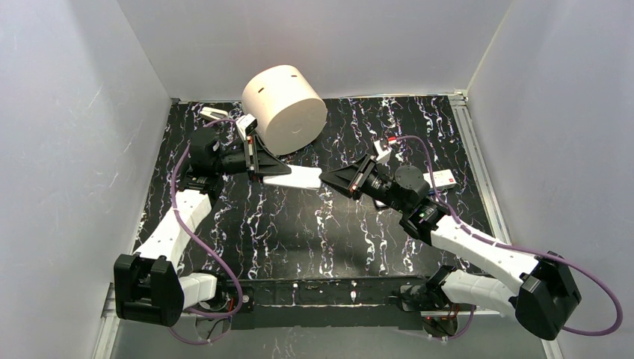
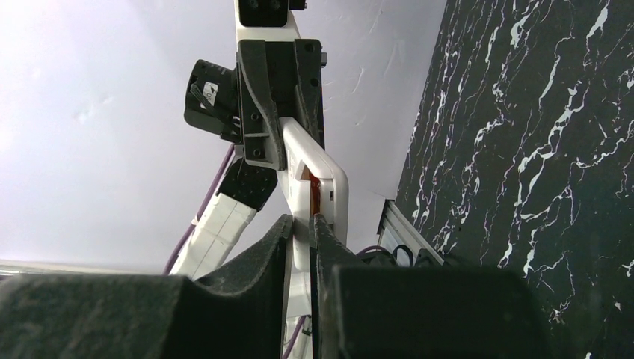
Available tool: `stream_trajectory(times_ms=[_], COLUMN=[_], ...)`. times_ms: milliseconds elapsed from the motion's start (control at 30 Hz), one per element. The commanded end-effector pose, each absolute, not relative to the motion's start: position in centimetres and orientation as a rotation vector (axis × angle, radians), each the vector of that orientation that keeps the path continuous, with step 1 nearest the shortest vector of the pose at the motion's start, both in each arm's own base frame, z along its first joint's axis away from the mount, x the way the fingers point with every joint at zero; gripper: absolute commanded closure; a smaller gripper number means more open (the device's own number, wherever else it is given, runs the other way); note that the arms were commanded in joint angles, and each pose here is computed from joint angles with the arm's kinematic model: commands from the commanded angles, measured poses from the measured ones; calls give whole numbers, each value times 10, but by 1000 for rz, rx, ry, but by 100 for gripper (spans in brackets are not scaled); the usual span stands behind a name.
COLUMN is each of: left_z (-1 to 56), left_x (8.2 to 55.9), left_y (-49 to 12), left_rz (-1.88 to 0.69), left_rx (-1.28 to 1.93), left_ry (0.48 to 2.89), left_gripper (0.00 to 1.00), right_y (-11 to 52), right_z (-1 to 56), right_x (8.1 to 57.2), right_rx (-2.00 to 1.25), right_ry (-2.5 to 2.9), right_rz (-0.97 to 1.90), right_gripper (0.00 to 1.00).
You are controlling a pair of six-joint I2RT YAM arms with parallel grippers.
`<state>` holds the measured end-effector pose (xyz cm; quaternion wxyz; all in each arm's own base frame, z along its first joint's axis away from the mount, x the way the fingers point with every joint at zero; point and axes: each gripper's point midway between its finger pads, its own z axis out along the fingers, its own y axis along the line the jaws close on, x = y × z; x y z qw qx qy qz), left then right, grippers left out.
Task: Load the batteries into the remote control
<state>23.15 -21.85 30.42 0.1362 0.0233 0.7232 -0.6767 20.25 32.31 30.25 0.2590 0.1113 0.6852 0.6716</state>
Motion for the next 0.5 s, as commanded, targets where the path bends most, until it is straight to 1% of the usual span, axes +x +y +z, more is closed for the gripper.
stream_trajectory(times_ms=[0,167,267,467], left_z=[325,322,320,317], left_x=[214,216,217,219], left_y=[-221,-221,-221,-221], left_rz=[-2002,-2000,-2000,-1999], left_rx=[207,197,190,178], left_ry=[2051,2056,2060,2067], left_gripper=[100,100,100,100], right_y=[324,322,322,320], right_z=[278,284,290,295], right_x=[204,203,202,202], right_rx=[298,299,298,301], right_ry=[1970,1962,1957,1951], right_rz=[1710,1710,1715,1713], right_gripper=[77,71,66,61])
